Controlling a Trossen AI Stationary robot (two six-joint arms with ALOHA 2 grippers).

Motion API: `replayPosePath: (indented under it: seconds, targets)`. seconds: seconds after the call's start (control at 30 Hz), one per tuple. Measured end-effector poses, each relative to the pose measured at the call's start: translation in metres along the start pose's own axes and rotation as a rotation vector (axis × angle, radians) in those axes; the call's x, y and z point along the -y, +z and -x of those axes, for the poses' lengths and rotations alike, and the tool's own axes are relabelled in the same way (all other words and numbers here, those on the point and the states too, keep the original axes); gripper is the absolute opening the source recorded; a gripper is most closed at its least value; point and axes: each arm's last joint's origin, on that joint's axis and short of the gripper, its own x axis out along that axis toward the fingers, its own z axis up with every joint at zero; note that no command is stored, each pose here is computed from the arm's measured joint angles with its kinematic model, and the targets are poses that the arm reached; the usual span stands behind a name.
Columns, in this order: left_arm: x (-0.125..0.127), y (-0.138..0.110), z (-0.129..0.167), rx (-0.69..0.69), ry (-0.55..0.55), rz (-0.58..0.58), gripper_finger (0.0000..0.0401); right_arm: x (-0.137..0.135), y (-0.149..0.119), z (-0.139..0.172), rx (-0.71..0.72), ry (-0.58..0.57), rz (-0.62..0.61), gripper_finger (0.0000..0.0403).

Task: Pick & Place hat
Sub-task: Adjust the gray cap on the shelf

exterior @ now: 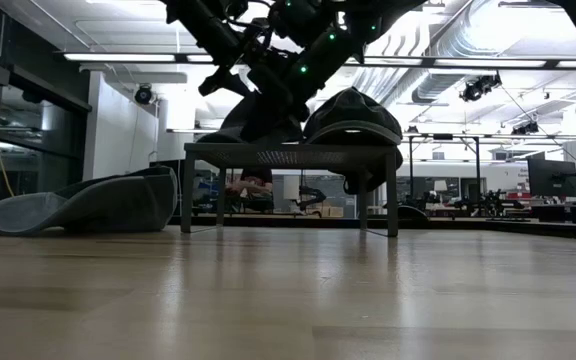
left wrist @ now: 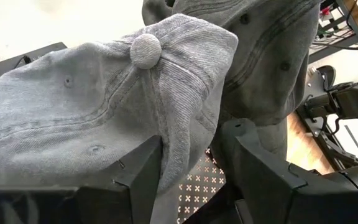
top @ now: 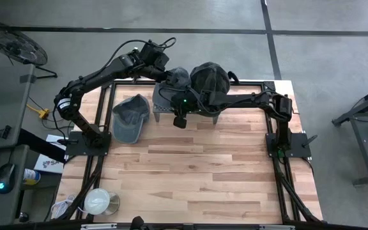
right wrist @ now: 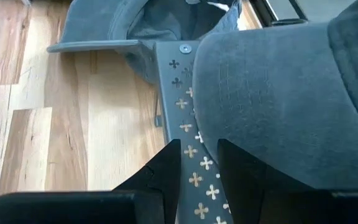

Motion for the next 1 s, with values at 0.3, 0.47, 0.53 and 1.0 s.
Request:
replayPosePath:
  seconds: [0.3,0.47,0.53,1.0]
  targets:
    - [0.000,0.000,0.000,-0.002,0.000,0.008,0.0195,0.002,0.000,0.000,0.003,-0.004,-0.004,0.0099]
    - [0.000,0.000,0.000,-0.003,-0.003,0.030,0.0195,0.001,0.012,0.004,0.103,-0.050,-0.006,0.0099]
    - [0.000,0.000,0.000,-0.003,-0.003,0.046,0.0195,0.001,0.017,0.008,0.136,-0.087,-0.009,0.0099]
    - [0.001,0.000,0.000,0.000,-0.009,0.103,0.0195,0.006,0.019,-0.003,0.209,-0.100,0.027,0.0099]
